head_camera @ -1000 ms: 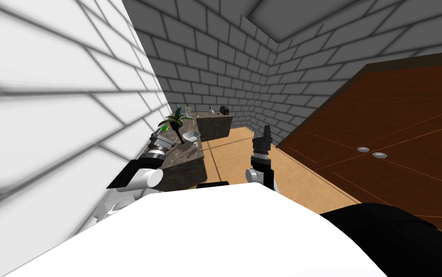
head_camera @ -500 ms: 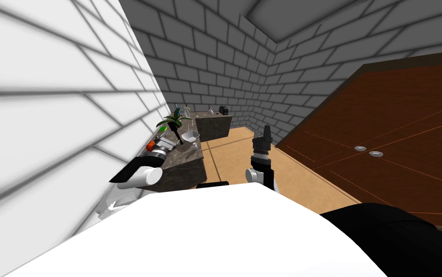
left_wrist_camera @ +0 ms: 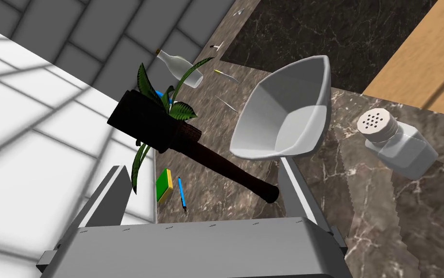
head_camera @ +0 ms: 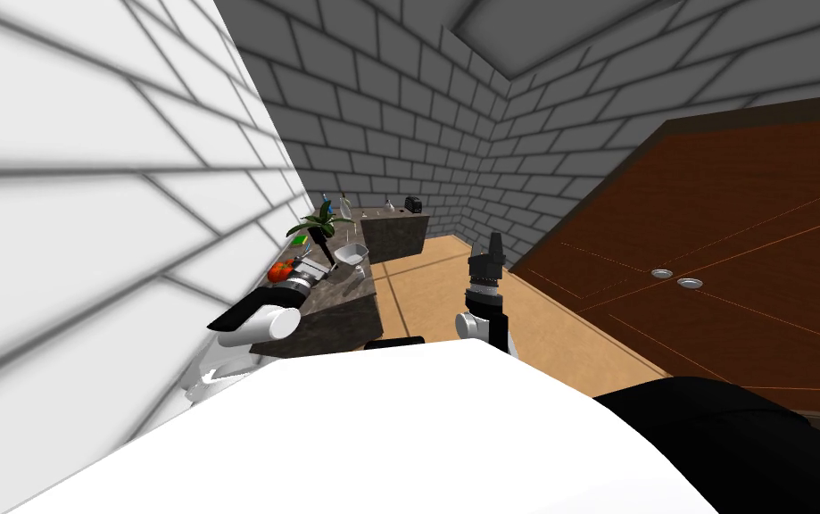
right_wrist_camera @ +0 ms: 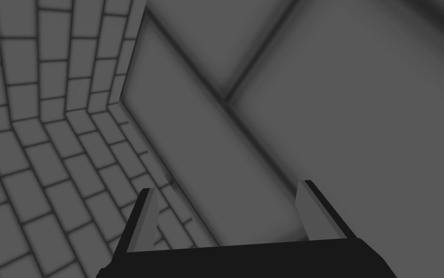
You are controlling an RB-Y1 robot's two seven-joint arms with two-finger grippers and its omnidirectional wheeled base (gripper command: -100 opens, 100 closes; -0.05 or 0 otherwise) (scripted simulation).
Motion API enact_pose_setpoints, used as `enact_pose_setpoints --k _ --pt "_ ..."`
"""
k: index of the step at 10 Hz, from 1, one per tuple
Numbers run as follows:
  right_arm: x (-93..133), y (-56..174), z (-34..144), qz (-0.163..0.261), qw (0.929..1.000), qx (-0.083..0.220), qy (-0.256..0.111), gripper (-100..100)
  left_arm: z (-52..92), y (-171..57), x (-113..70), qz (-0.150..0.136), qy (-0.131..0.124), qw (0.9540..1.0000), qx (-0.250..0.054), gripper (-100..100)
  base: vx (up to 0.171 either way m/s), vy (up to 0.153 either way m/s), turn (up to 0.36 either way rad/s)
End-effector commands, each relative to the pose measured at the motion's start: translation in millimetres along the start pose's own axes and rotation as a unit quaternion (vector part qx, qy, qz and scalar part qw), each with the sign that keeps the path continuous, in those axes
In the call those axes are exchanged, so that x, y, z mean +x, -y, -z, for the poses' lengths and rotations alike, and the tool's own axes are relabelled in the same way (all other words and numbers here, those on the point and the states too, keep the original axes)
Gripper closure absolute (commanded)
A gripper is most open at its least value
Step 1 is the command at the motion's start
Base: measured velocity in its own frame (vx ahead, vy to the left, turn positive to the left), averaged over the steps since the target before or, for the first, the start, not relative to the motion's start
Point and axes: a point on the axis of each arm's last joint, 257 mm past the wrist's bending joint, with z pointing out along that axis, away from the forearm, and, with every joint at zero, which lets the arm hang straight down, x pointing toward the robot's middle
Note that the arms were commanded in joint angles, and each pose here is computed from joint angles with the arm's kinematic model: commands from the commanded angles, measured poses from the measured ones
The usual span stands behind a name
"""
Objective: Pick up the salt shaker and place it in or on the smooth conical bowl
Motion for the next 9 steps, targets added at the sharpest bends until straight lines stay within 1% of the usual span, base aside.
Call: enact_pose_setpoints --k 1,2,3,4,5,6,7,8,9 --pt "0 0 0.0 0.000 1.0000 0.000 0.000 0 -4.6 -9 -9.1 0.027 0.015 0.9993 -0.020 -100 0.016 -0.005 -0.045" --pt "0 0 0.0 0.000 1.0000 0.000 0.000 0 -4.2 -15 -13.1 0.027 0.023 0.9989 -0.031 -100 0.014 -0.004 -0.025" --pt "0 0 0.0 0.000 1.0000 0.000 0.000 0 -7.4 -20 -19.1 0.048 0.033 0.9974 -0.043 -100 0.014 -0.007 -0.048" --pt "0 0 0.0 0.000 1.0000 0.000 0.000 0 -6.6 -25 -22.9 0.048 0.040 0.9966 -0.053 -100 0.012 -0.005 -0.027" --pt "0 0 0.0 0.000 1.0000 0.000 0.000 0 -9.6 -28 -27.9 0.067 0.049 0.9946 -0.063 -100 0.014 -0.006 -0.050" --pt "0 0 0.0 0.000 1.0000 0.000 0.000 0 -8.3 -35 -32.2 0.067 0.058 0.9933 -0.074 -100 0.012 -0.004 -0.032" --pt "0 0 0.0 0.000 1.0000 0.000 0.000 0 -10.8 -39 -37.8 0.085 0.069 0.9904 -0.084 -100 0.015 -0.007 -0.070" --pt "0 0 0.0 0.000 1.0000 0.000 0.000 0 -9.3 -44 -41.5 0.085 0.077 0.9889 -0.094 -100 0.013 -0.007 -0.022" --pt "0 0 0.0 0.000 1.0000 0.000 0.000 0 -11.5 -47 -46.7 0.100 0.088 0.9857 -0.103 -100 0.013 -0.010 -0.054"
